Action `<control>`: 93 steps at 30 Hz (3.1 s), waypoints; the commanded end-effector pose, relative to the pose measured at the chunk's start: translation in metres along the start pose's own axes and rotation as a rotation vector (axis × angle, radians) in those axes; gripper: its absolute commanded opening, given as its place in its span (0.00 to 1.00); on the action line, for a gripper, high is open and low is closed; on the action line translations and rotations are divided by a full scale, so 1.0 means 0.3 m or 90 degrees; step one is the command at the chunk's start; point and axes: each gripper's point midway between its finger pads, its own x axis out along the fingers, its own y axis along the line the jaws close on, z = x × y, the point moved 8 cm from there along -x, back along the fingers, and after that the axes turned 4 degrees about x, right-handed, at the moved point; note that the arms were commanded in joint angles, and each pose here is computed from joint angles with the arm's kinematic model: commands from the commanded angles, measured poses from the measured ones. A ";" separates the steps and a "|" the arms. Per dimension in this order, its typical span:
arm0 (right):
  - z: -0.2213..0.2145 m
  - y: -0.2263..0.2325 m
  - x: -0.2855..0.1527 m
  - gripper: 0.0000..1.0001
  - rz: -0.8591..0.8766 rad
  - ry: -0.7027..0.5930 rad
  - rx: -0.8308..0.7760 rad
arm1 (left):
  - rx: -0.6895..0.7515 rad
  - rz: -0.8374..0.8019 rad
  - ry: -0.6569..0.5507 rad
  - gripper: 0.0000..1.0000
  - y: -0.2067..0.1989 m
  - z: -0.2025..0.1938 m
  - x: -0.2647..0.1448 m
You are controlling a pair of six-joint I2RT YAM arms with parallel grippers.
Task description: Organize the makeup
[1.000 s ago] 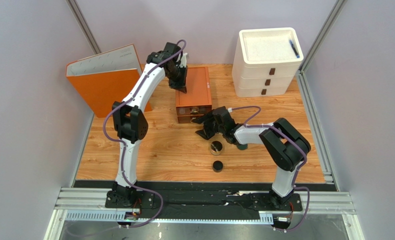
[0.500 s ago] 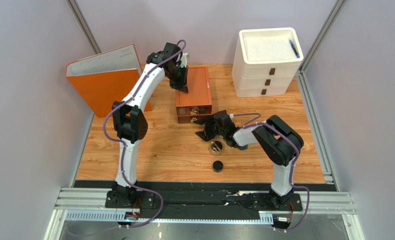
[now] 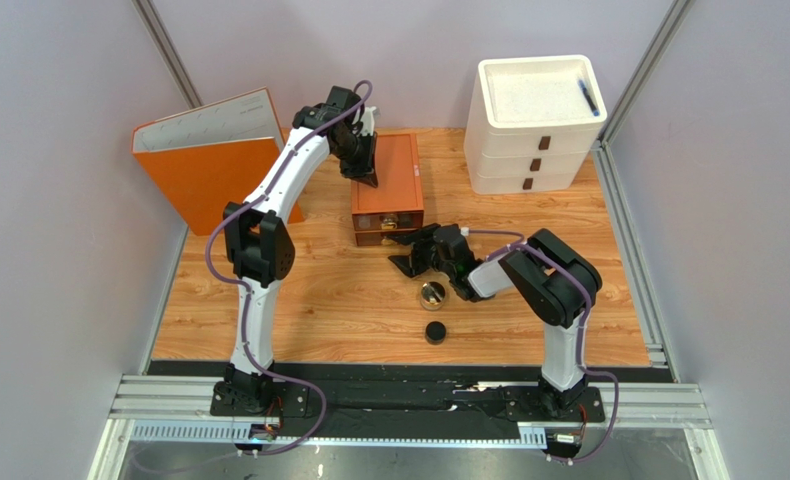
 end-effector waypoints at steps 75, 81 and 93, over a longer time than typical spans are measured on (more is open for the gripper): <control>0.165 0.007 -0.639 0.86 -0.601 -0.179 -0.680 | -0.022 -0.002 0.052 0.00 0.042 -0.058 -0.023; 0.246 -0.050 -0.576 0.81 -0.615 -0.181 -0.640 | -0.021 0.001 0.060 0.00 0.047 -0.077 -0.024; 0.324 -0.120 -0.422 0.66 -0.647 -0.127 -0.631 | -0.021 0.007 0.066 0.00 0.049 -0.088 -0.030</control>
